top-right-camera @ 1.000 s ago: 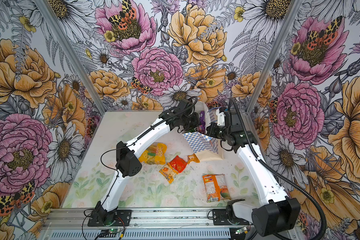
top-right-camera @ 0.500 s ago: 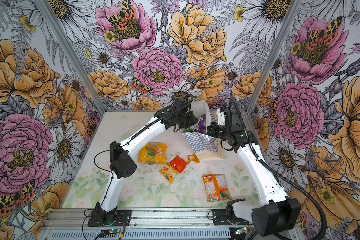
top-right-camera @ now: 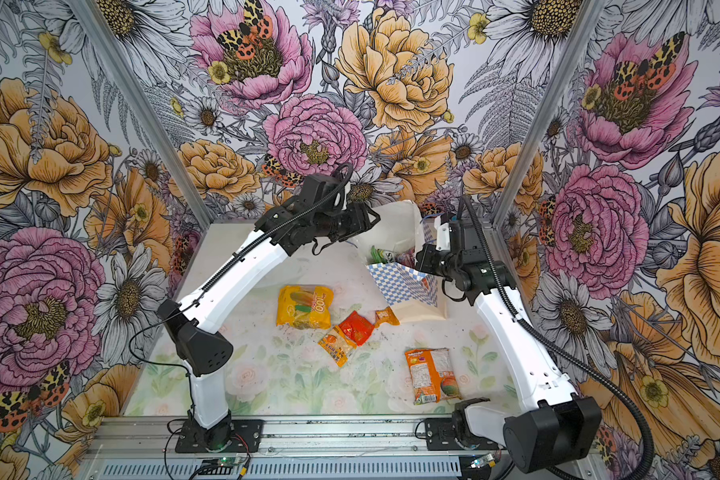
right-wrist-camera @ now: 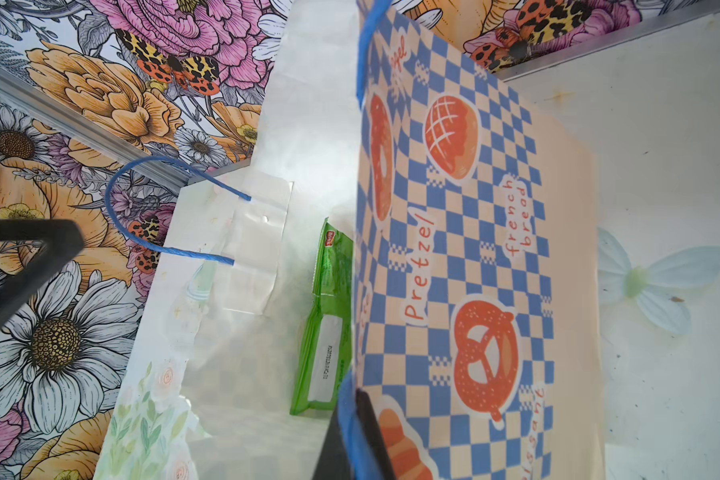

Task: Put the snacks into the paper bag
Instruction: 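Withdraw left gripper from the paper bag toward the orange candy bag, then lower left gripper onto the orange candy bag and close on its edge, then lift the orange candy bag with the left gripper, then carry the orange bag over the paper bag and lower it inside, then open the left gripper to release the orange bag into the paper bag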

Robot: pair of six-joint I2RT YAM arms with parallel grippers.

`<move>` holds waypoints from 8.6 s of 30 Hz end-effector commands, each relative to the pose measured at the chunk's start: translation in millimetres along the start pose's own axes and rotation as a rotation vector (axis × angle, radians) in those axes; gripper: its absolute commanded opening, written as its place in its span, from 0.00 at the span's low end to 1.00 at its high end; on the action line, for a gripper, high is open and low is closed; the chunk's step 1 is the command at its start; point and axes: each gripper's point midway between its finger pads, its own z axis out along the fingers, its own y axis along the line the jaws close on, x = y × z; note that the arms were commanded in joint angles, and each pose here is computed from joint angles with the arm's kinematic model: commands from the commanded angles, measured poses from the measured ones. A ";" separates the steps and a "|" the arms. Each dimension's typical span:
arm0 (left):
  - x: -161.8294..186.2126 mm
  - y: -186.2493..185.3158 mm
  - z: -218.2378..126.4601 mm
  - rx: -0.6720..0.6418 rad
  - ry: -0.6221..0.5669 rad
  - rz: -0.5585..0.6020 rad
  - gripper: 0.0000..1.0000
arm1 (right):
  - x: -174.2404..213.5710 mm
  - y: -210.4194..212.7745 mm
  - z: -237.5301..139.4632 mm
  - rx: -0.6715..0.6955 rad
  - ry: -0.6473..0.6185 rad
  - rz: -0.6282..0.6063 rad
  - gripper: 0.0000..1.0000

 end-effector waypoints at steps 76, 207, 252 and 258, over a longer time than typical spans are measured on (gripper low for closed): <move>395.7 66.7 131.4 0.083 0.634 0.723 0.62 | -10.5 -15.7 -30.5 0.043 -0.092 0.005 0.00; 6.5 -102.5 18.2 0.144 -0.193 0.741 0.00 | -7.2 -8.9 -29.2 -0.003 -0.080 0.000 0.00; 91.9 -46.5 145.6 0.213 0.147 0.853 0.00 | -1.4 -18.5 -29.5 0.036 -0.073 -0.006 0.00; 90.2 -41.1 146.2 0.166 0.145 0.856 0.10 | -1.5 -23.0 -29.6 0.057 -0.076 -0.008 0.00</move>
